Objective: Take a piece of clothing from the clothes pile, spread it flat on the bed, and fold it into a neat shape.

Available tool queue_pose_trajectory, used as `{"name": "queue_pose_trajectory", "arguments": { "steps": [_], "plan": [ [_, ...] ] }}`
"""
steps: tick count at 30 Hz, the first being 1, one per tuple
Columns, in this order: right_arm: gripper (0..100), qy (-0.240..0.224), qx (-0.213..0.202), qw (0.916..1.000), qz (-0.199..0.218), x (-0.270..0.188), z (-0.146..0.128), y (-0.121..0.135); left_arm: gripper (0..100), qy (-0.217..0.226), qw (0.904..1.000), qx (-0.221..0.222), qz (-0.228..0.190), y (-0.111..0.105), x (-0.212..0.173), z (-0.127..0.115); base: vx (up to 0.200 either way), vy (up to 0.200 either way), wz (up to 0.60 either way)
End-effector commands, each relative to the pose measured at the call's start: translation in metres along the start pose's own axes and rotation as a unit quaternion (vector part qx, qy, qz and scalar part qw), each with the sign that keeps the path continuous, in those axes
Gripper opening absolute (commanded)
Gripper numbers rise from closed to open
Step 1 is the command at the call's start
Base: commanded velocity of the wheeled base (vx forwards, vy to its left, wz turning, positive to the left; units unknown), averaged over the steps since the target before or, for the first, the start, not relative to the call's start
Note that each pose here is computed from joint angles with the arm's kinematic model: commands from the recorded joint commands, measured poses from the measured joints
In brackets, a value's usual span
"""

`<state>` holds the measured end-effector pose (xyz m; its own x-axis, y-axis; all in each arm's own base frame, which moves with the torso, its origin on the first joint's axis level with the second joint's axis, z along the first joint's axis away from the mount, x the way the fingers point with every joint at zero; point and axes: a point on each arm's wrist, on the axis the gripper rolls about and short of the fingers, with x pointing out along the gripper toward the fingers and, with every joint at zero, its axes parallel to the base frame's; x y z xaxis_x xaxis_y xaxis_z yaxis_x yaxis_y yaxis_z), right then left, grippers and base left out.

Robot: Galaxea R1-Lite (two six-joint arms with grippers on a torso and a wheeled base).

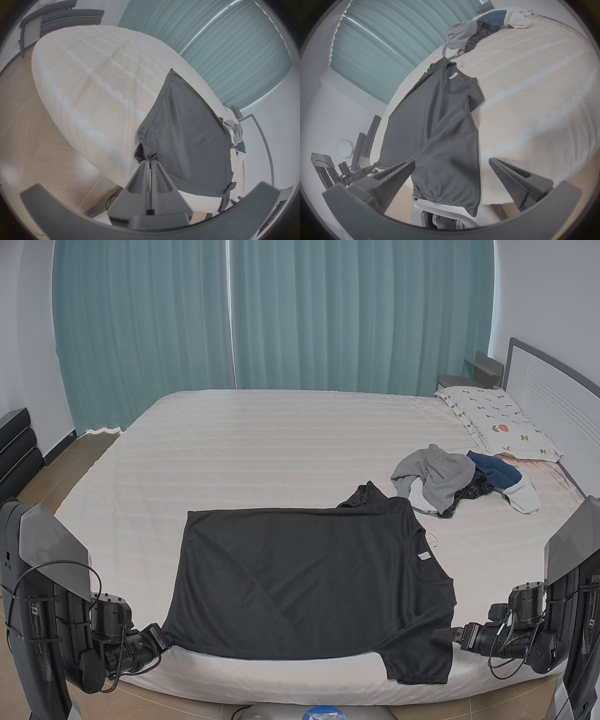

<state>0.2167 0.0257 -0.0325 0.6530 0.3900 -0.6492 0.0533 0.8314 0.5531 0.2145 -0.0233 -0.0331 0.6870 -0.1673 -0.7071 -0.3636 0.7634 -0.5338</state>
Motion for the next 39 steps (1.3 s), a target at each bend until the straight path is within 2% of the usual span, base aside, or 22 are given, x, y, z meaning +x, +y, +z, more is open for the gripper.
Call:
{"name": "queue_pose_trajectory", "arguments": {
  "steps": [1,29,39],
  "plan": [
    [100,-0.004,0.002,1.0000,-0.002,-0.005,0.000,-0.001,0,0.007,1.0000,0.000,0.006,0.002,-0.002,-0.003,0.000,0.000,0.00],
    [100,-0.004,0.011,0.9999,-0.008,0.001,0.001,-0.008,0,0.008,0.9999,0.001,0.008,0.002,-0.002,-0.003,0.000,0.000,0.00],
    [100,-0.006,0.006,1.0000,0.004,0.011,0.004,-0.006,0,0.009,0.9999,0.002,0.008,0.003,-0.002,-0.003,0.000,0.000,0.00]
  ]
}}
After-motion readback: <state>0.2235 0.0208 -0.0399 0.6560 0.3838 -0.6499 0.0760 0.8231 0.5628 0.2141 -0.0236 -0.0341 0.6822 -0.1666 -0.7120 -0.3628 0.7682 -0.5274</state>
